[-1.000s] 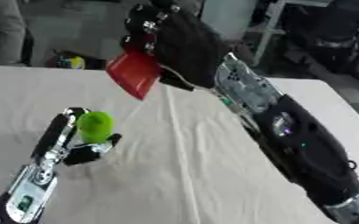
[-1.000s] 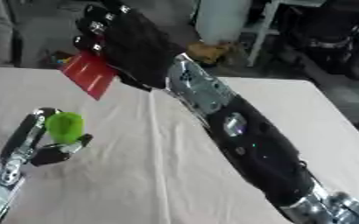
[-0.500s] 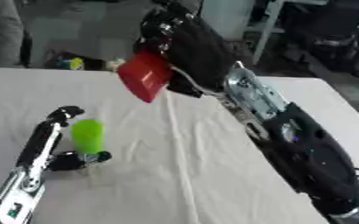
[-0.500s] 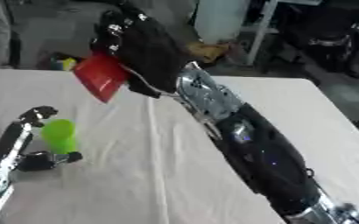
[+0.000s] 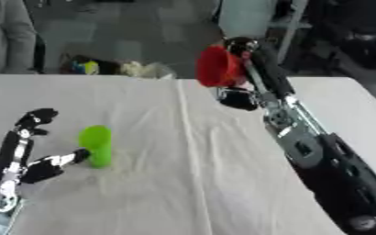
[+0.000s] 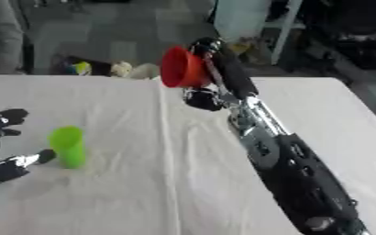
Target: Pour the contents of one cup into another cup.
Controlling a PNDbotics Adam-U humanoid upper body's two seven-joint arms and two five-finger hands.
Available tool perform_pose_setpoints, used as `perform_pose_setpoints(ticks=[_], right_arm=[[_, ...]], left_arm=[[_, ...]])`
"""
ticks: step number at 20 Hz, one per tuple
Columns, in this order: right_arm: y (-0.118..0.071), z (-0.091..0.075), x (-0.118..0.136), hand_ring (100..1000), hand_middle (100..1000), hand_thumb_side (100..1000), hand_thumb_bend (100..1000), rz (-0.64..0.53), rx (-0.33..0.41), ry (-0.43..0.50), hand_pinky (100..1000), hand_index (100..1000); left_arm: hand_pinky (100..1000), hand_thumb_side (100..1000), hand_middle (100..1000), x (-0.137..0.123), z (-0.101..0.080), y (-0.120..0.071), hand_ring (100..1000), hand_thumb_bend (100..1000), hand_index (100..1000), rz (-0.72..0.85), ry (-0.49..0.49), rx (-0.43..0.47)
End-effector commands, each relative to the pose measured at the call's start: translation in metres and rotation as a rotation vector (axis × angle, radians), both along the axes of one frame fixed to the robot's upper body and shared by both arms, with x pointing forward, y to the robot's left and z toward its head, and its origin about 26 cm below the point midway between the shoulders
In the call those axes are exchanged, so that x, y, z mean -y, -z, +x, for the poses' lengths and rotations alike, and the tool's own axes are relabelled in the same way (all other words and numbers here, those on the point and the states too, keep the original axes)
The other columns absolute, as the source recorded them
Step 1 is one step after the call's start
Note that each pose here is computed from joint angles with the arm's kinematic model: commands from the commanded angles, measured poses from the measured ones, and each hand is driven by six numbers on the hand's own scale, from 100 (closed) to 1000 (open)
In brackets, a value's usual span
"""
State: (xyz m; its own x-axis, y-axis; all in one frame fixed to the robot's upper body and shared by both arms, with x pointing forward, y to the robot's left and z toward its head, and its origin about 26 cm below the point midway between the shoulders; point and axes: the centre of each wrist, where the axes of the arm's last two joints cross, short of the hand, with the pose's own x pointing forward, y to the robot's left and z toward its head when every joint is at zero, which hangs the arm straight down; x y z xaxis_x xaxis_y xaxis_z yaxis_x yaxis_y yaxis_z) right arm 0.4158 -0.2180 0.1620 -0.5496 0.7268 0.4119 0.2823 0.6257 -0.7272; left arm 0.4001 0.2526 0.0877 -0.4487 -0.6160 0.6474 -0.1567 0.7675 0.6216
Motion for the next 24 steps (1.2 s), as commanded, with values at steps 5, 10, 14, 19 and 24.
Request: perform_pose_setpoints(ticks=[5,10,14,19,24], right_arm=[[0.053,0.018,0.029,827,100,100,100,0.091,-0.252,-0.008,854,336],[0.077,0.024,0.03,852,100,326,100,-0.006,-0.304,-0.027,870,375],[0.09,0.024,0.032,880,100,541,130,-0.111,-0.321,-0.027,895,438],[0.096,0.024,0.036,1000,506,834,690,-0.305,-0.378,-0.103,1000,874],[0.09,0.024,0.042,1000,663,879,761,-0.43,-0.396,-0.122,1000,936]], left_arm=[[695,669,804,0.006,-0.009,-0.047,787,1000,811,-0.09,0.074,0.116],[692,667,800,0.013,-0.014,-0.059,784,1000,809,-0.12,0.118,0.143],[691,667,798,0.015,-0.017,-0.063,782,1000,808,-0.127,0.134,0.149],[691,667,798,0.015,-0.019,-0.063,783,1000,808,-0.132,0.133,0.148],[692,665,798,0.014,-0.019,-0.062,783,1000,807,-0.128,0.131,0.143]])
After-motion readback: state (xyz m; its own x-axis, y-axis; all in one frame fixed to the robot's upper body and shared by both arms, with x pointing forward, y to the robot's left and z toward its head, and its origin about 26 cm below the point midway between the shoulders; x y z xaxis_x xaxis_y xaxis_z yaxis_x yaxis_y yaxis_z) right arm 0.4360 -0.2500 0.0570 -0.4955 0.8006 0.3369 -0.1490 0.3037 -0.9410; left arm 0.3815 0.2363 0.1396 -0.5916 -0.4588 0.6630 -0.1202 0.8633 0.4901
